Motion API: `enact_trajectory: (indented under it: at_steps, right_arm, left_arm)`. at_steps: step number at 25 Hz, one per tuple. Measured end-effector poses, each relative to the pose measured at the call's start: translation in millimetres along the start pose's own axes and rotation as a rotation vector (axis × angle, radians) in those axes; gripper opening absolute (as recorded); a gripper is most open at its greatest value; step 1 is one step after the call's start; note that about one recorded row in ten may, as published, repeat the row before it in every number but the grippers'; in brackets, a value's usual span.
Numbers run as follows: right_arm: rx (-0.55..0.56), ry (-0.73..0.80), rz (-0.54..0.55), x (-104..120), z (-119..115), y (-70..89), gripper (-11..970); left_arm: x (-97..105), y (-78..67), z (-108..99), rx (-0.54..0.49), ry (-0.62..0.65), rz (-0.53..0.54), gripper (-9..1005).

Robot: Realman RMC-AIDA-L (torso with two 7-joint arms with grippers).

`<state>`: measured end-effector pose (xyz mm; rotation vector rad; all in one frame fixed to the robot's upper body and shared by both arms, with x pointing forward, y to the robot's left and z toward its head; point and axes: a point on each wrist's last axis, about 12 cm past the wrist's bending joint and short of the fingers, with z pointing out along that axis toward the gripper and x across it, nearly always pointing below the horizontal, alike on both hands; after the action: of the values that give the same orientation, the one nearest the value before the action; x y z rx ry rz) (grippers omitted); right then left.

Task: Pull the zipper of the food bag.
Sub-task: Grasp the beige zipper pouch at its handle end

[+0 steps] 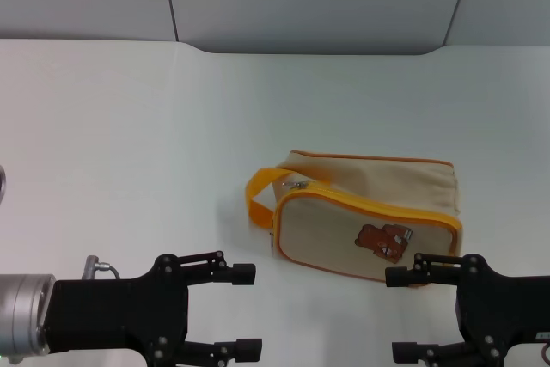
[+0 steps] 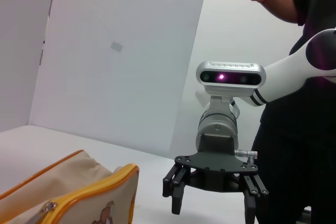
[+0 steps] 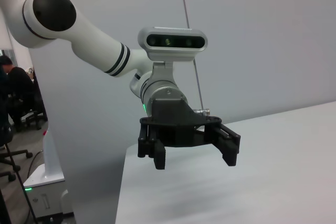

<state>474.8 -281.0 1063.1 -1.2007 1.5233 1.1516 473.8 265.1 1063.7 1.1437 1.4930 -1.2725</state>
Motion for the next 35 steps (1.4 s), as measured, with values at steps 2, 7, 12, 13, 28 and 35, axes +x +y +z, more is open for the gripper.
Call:
enact_trajectory:
  at_steps: [2, 7, 12, 13, 28, 35]
  right_arm:
    - [0.001, -0.001, 0.0, 0.0, 0.0, 0.0, 803]
    - [0.005, -0.003, 0.001, 0.1, 0.5, -0.3, 801]
    - [0.007, -0.003, -0.001, -0.2, 0.9, -1.1, 800]
    - [0.007, -0.003, -0.001, -0.4, 1.1, -1.3, 799]
    - [0.045, 0.01, 0.015, 6.2, -2.5, 0.7, 795]
    - [0.051, 0.012, 0.017, 7.0, -3.8, 0.9, 793]
  left_arm:
    - [0.1, -0.1, 0.1, 0.001, 0.0, -0.001, 786]
    - [0.8, 0.0, 0.6, -0.002, 0.001, -0.004, 782]
    - [1.6, -0.2, 0.8, -0.006, -0.001, -0.007, 777]
    - [2.8, 0.1, 0.6, -0.016, 0.002, -0.009, 777]
    - [15.9, 41.2, 6.4, -0.385, 0.036, 0.069, 764]
    - [15.8, 54.9, 39.6, -0.382, 0.066, 0.094, 758]
